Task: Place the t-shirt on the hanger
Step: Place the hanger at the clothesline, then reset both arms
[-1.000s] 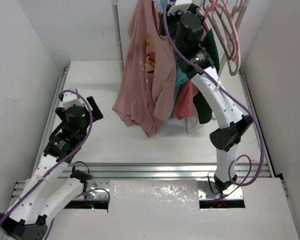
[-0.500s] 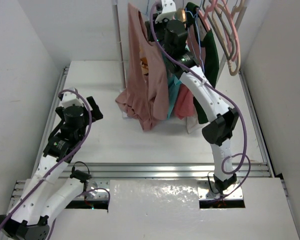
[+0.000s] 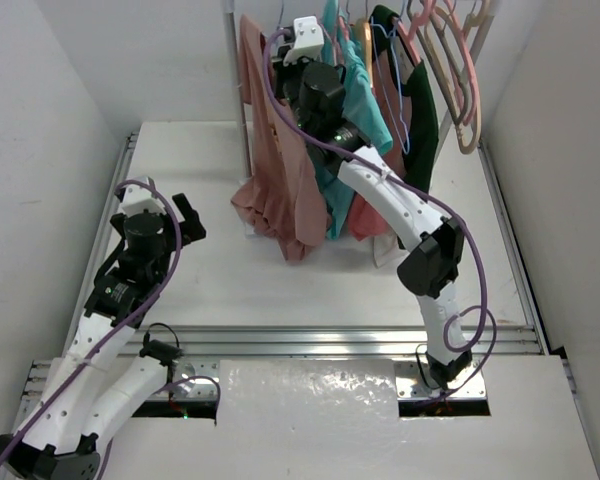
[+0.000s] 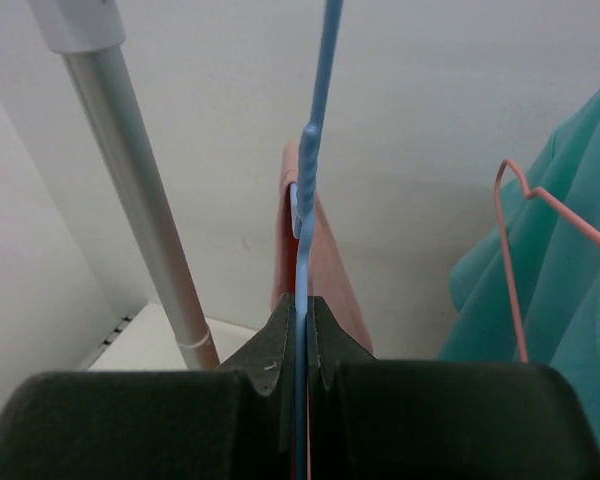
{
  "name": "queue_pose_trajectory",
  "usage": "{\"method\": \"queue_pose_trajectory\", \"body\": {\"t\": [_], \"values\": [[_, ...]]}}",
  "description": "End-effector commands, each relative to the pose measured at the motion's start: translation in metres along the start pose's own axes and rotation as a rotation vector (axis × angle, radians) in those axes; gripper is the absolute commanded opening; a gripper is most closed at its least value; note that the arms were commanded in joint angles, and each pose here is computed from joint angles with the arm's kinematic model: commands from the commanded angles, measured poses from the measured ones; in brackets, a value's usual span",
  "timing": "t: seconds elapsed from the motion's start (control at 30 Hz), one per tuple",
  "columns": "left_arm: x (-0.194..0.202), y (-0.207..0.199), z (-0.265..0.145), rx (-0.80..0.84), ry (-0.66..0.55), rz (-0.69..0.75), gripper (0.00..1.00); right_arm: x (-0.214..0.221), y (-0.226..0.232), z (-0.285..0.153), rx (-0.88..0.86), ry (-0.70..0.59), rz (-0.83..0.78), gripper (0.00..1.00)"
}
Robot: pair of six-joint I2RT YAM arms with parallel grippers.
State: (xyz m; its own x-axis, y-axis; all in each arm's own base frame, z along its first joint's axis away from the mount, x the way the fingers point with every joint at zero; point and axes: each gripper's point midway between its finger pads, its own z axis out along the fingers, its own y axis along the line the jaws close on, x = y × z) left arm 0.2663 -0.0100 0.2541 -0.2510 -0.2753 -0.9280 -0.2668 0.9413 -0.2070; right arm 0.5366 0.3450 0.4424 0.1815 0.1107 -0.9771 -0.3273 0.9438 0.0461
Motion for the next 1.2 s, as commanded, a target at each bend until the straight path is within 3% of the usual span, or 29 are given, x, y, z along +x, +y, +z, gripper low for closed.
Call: {"method": "queue_pose_trajectory", "body": {"t": [0.0, 0.07, 0.13, 0.17, 0.33, 0.5, 0.6, 0.63, 0.67, 0.73, 0.8, 0.83, 0.87, 1.07, 1.13, 1.17], "values": [[-0.013, -0.004, -0.001, 0.025, -0.049, -0.021, 1.00, -0.054, 0.001, -0.015, 0.046, -0.122, 0.034, 0.00], [-0.013, -0.005, -0.001, 0.030, -0.048, -0.019, 1.00, -0.055, 0.000, -0.018, 0.053, -0.119, 0.040, 0.00], [-0.013, -0.005, -0.001, 0.032, -0.048, -0.020, 1.00, -0.058, -0.001, -0.022, 0.048, -0.122, 0.044, 0.11], [-0.012, -0.005, -0.001, 0.031, -0.047, -0.020, 1.00, -0.059, -0.001, -0.024, 0.045, -0.122, 0.042, 0.11], [-0.013, -0.003, -0.001, 0.025, -0.049, -0.021, 1.00, -0.068, -0.004, -0.035, 0.036, -0.127, 0.030, 0.59], [-0.013, 0.001, 0.001, 0.004, -0.050, -0.024, 1.00, -0.084, -0.003, -0.047, -0.007, -0.134, 0.002, 0.67], [-0.016, 0.007, 0.002, -0.032, -0.058, -0.034, 1.00, -0.094, -0.005, -0.058, -0.023, -0.115, -0.009, 0.83], [-0.017, 0.010, 0.001, -0.044, -0.064, -0.041, 1.00, -0.109, -0.008, -0.068, -0.027, -0.128, -0.003, 0.95], [-0.019, 0.016, 0.000, -0.070, -0.076, -0.047, 1.00, -0.096, -0.009, -0.074, -0.034, -0.084, -0.010, 0.99], [-0.022, 0.022, -0.002, -0.096, -0.088, -0.064, 1.00, -0.117, -0.013, -0.100, -0.063, -0.094, 0.003, 0.99], [-0.028, 0.030, -0.007, -0.130, -0.111, -0.074, 1.00, -0.090, -0.010, -0.119, -0.117, -0.008, -0.014, 0.99], [-0.030, 0.032, -0.010, -0.136, -0.124, -0.078, 1.00, -0.114, -0.006, -0.144, -0.189, -0.039, -0.002, 0.99], [-0.031, 0.037, -0.011, -0.159, -0.128, -0.076, 1.00, -0.085, -0.004, -0.158, -0.220, 0.044, -0.031, 0.99], [-0.048, 0.046, -0.028, -0.198, -0.173, -0.127, 1.00, -0.049, -0.033, -0.267, -0.256, 0.238, -0.023, 0.99], [-0.047, 0.048, -0.033, -0.199, -0.168, -0.148, 1.00, -0.017, -0.054, -0.297, -0.195, 0.361, -0.038, 0.99], [-0.045, 0.049, -0.033, -0.196, -0.167, -0.150, 1.00, -0.022, -0.067, -0.316, -0.159, 0.361, -0.032, 0.99]]}}
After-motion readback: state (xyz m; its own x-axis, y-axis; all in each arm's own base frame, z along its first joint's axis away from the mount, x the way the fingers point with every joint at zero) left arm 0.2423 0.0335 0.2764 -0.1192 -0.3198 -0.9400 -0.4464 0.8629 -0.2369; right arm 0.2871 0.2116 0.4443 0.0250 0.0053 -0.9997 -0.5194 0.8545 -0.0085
